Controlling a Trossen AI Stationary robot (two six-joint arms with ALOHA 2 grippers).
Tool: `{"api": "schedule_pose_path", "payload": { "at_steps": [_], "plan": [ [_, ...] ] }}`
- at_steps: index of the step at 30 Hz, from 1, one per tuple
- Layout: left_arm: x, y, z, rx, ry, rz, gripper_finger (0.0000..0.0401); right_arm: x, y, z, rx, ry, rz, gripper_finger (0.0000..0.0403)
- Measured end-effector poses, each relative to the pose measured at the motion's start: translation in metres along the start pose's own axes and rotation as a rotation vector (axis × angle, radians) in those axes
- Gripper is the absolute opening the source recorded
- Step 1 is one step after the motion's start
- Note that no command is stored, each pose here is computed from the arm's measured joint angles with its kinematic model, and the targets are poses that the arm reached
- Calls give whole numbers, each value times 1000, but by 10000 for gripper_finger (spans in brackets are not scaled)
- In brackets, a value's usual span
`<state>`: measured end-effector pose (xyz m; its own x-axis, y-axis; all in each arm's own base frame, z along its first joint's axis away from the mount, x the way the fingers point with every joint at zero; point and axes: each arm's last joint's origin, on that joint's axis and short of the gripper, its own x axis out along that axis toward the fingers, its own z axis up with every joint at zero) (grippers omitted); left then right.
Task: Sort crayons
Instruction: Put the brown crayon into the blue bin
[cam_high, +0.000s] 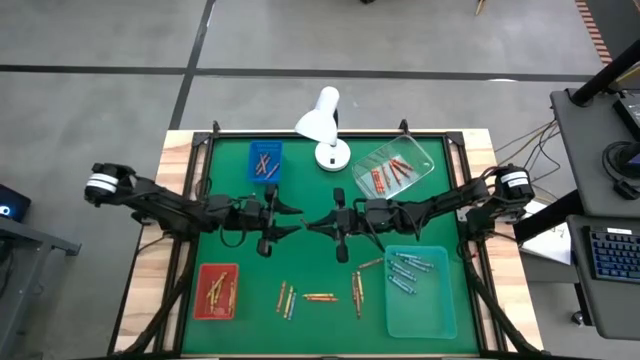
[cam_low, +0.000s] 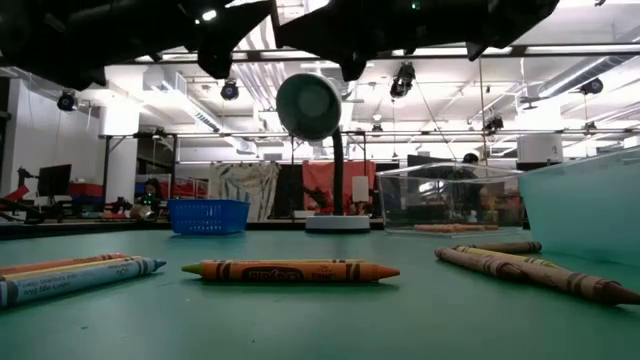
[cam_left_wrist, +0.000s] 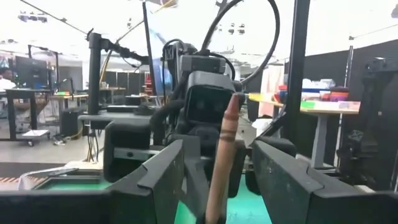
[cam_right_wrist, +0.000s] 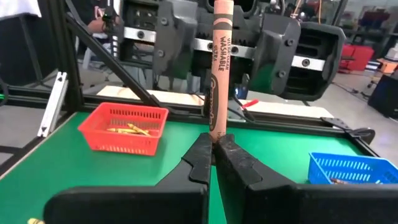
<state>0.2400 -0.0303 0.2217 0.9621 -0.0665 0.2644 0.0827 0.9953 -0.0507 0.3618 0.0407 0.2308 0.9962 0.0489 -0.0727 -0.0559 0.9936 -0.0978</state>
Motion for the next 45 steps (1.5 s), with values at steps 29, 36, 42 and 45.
{"api": "schedule_pose_path", "payload": {
  "at_steps": [29,36,42,45],
  "plan": [
    [18,2,-6,45,68,29,12,-4,-7,12,37,47,-113,121],
    [-2,26,9,101,398,391,4,-12,-15,34,31,290,-308,166],
    [-28,69,28,105,686,784,3,-14,-18,46,16,406,-367,173],
    [-40,93,34,71,748,926,3,-14,-18,47,15,406,-367,171]
  ]
}}
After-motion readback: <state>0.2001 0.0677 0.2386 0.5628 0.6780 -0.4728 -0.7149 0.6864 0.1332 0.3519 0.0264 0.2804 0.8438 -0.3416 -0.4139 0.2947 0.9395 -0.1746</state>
